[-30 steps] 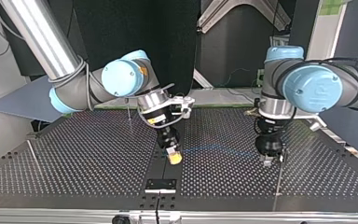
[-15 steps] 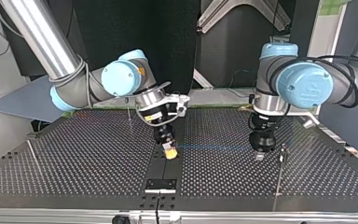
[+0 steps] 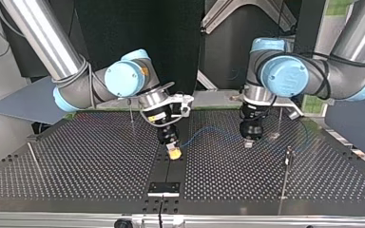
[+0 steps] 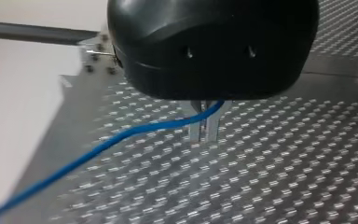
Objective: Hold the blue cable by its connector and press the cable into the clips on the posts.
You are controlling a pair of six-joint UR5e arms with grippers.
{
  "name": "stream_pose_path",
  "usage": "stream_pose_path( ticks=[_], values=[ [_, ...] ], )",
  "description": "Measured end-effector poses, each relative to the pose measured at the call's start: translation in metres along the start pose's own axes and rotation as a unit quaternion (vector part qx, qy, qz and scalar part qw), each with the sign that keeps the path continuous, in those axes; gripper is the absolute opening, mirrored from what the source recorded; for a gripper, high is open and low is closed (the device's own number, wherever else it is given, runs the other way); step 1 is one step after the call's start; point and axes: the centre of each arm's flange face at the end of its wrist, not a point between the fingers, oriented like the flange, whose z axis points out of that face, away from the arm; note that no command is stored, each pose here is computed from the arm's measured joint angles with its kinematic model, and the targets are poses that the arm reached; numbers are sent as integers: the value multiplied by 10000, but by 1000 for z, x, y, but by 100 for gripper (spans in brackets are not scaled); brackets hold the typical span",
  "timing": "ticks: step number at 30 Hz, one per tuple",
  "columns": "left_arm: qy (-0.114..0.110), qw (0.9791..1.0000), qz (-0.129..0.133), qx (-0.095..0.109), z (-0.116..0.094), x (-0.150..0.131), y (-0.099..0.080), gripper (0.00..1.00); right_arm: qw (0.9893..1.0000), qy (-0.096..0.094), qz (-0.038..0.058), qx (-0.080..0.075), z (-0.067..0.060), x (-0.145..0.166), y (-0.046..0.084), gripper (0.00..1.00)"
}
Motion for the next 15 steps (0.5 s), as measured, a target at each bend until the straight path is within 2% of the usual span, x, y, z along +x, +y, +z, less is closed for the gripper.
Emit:
stream_pose_path(
  ticks=[8,15],
  values=[
    [315,9995,70,-4,-1,61,-29,0,10000,0,0,0,0,0,0,0],
    [382,9992,59,26,-9,77,-51,0,10000,-1,0,0,0,0,0,0]
  ],
)
